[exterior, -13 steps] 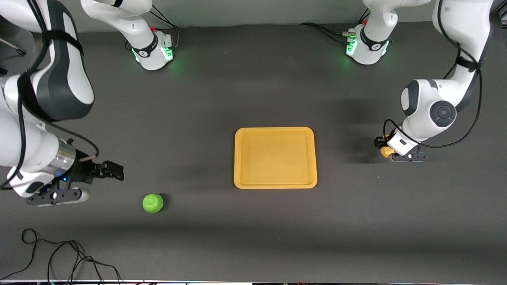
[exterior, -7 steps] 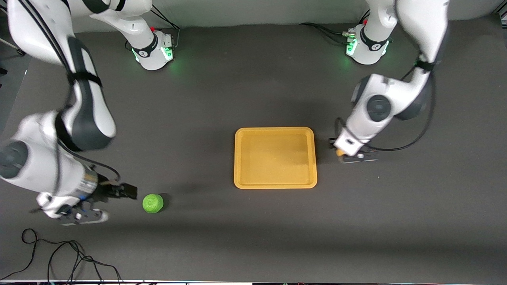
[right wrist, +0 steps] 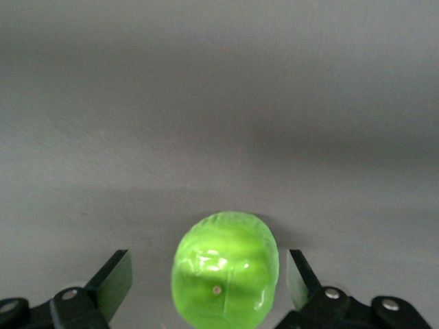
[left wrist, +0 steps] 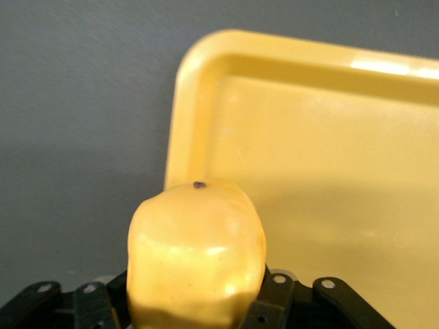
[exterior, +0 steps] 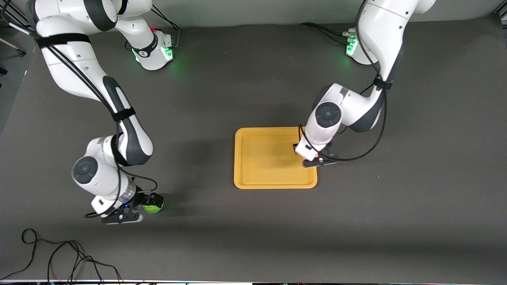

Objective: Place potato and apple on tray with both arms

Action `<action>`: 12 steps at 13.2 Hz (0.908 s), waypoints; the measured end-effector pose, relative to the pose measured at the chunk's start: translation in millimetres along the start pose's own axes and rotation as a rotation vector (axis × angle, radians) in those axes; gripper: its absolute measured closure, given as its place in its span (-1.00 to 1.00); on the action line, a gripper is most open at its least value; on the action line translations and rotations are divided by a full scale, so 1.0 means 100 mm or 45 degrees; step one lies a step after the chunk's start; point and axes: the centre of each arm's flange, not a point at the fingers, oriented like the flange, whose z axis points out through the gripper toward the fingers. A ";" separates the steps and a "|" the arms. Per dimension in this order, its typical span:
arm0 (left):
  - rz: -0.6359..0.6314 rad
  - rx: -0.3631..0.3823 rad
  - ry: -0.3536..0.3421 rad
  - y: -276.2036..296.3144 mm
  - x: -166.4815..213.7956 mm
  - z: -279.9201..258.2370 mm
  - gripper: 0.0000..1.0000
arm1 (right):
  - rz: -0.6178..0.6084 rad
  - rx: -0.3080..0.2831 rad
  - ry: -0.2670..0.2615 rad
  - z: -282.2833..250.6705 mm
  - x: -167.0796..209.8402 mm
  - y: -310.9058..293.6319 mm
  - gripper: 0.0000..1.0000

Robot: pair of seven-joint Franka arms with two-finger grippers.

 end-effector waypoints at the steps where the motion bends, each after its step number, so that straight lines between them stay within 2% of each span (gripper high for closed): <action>1: 0.004 0.009 -0.008 0.02 -0.02 0.08 -0.06 | 0.001 0.000 0.005 0.11 -0.06 0.01 -1.00; 4: 0.012 0.024 -0.012 0.00 -0.01 0.32 -0.06 | 0.004 -0.001 0.013 0.32 -0.17 0.03 -0.99; 6: 0.020 0.026 -0.014 0.03 -0.03 0.38 -0.06 | 0.006 -0.003 0.019 0.31 -0.16 0.05 -0.56; 7: 0.027 0.026 -0.013 0.05 -0.05 0.37 -0.06 | 0.007 -0.003 0.027 0.27 -0.14 0.05 -0.42; 9: 0.037 0.020 -0.006 0.11 -0.06 0.34 -0.37 | 0.007 -0.005 0.023 0.05 -0.06 0.06 -0.42; 12: 0.035 0.017 0.001 0.11 -0.04 0.32 -0.48 | -0.003 -0.005 -0.027 -0.86 0.13 -0.02 -0.42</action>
